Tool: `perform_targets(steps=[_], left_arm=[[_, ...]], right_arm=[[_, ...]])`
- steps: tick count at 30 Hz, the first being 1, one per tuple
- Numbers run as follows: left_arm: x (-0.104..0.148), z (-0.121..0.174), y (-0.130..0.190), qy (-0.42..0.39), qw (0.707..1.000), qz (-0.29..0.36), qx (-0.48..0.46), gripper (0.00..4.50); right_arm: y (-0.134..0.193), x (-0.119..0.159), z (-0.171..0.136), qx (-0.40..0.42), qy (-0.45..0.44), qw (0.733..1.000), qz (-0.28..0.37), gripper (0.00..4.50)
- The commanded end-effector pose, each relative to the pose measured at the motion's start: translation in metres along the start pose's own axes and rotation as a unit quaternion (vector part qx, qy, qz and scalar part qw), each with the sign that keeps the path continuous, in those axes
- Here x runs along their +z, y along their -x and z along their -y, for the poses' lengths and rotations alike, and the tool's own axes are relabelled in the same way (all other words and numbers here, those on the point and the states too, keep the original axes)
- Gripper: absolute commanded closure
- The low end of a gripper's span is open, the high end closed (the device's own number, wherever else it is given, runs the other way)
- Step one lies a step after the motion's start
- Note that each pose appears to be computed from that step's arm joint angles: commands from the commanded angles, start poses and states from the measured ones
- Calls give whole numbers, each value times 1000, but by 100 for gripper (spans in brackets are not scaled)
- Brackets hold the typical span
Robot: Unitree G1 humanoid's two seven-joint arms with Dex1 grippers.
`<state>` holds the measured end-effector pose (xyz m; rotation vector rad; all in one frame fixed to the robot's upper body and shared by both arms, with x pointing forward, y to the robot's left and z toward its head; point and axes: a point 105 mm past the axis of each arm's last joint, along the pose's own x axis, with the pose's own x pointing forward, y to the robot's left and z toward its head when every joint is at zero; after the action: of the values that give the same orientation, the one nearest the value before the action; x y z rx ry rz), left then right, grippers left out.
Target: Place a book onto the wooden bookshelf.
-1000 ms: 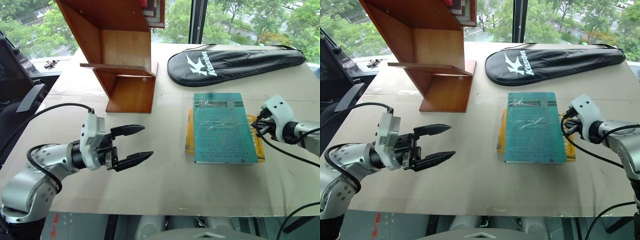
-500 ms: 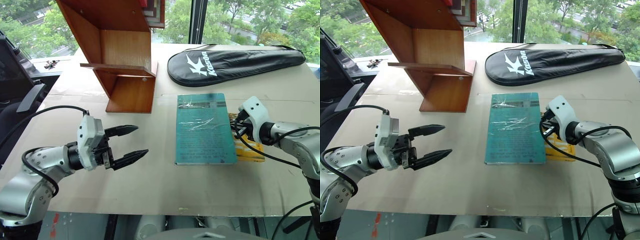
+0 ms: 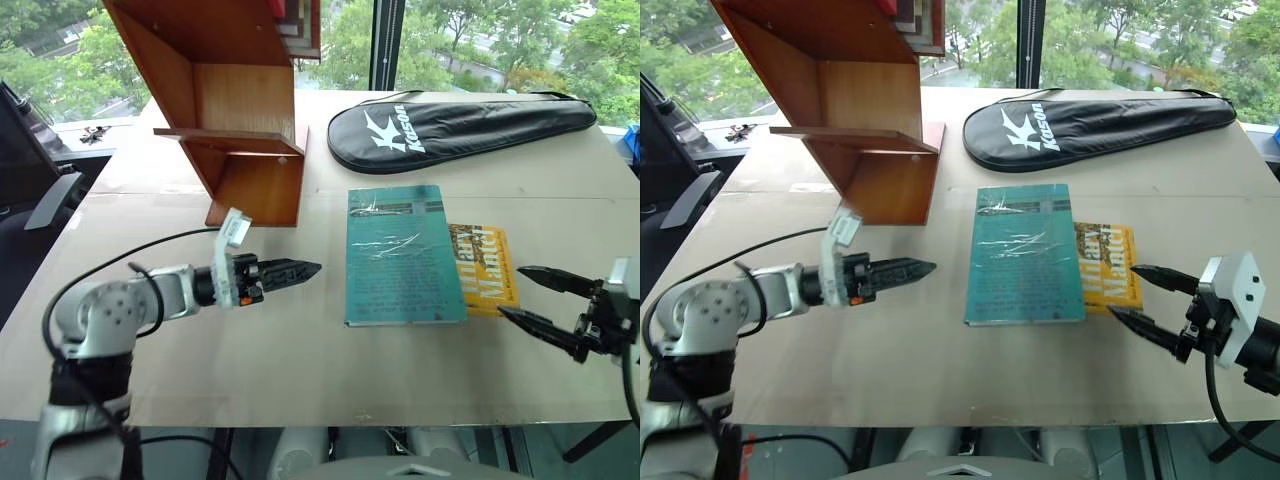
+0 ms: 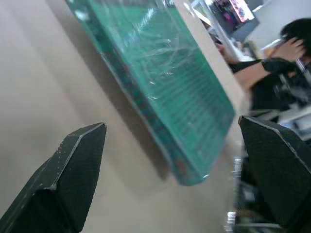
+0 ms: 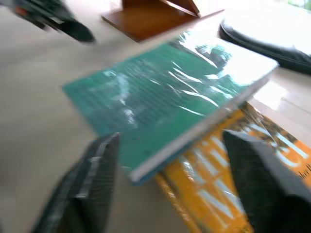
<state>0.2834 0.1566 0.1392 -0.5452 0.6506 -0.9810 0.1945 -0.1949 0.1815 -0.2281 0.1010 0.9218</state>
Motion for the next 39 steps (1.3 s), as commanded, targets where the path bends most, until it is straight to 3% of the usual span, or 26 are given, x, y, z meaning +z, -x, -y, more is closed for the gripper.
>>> perform_targets(steps=[1,6,14,18,20,24,25,28,32,35,39], left_arm=[[1,-12,-20,98,994,-37,-7,0],[10,-19,-55,172,983,-55,-26,0],[-4,-14,-114,182,977,-78,-81,0],[-2,-16,-110,178,977,-70,-96,124],[-1,-13,-105,175,976,-66,-112,231],[4,-10,-92,167,976,-47,-134,403],[9,-8,-86,152,979,-32,-135,446],[29,27,-54,77,983,1,-167,446],[21,71,-19,-109,986,-15,-124,446],[26,97,-3,-289,956,-11,-53,446],[63,137,15,-428,903,43,-16,446]], right_arm=[[3,24,-10,19,40,998,34,5],[-2,34,-16,29,51,997,50,5],[-12,36,-28,29,49,997,56,5],[-14,39,-36,23,48,997,59,0],[-13,37,-37,18,45,997,54,0],[-15,32,-36,13,37,998,52,0],[-17,32,-35,9,34,998,54,0],[-19,31,-29,-5,36,997,66,0],[-21,38,-13,-30,47,994,93,0],[-19,40,6,-53,42,992,106,0],[-20,45,22,-52,34,990,129,0]])
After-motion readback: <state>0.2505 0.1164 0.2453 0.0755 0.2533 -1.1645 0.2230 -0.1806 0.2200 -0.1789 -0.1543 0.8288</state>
